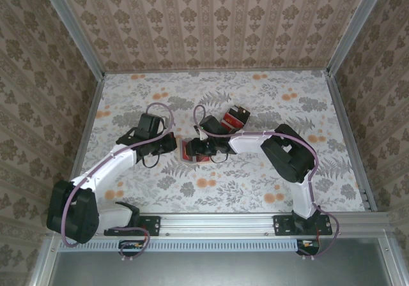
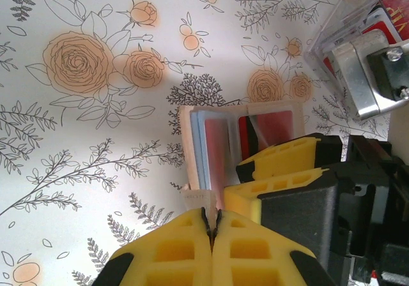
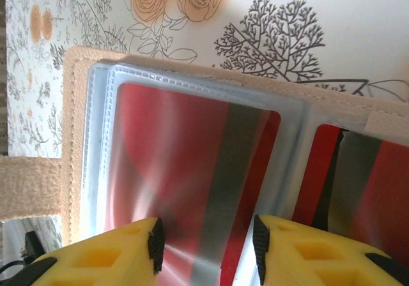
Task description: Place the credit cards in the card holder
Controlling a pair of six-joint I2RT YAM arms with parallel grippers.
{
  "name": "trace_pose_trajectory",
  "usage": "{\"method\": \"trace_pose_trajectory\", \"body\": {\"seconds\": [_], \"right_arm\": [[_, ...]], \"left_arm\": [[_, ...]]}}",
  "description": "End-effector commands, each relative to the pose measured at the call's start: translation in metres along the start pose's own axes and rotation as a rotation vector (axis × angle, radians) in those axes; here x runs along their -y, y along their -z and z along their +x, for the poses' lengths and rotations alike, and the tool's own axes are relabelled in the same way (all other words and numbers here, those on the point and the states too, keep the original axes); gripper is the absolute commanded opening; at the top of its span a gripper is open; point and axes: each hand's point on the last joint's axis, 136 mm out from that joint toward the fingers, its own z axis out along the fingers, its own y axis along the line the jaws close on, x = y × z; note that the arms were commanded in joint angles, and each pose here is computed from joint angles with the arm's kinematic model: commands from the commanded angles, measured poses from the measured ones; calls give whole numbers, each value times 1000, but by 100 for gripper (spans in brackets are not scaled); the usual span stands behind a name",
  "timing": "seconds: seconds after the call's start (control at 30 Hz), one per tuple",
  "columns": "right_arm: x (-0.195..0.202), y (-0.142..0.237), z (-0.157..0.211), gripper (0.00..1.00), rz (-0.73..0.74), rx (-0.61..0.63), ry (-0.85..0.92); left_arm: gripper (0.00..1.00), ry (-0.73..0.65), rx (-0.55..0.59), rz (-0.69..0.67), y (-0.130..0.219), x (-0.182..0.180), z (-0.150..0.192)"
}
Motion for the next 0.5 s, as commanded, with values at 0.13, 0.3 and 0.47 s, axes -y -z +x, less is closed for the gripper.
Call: {"method": "trace_pose_trajectory", "body": {"seconds": [0.13, 0.3, 0.47], "right_arm": [[-21, -1, 0, 53, -191, -18, -64], [-18, -8, 1, 56, -211, -26, -87], [-24, -9, 1, 56, -271, -31, -101]], "left_arm": [[0, 2, 34, 46, 17, 18, -16], [0, 3, 45, 63, 22, 24, -18], [0, 9, 42, 64, 22, 24, -17]]}}
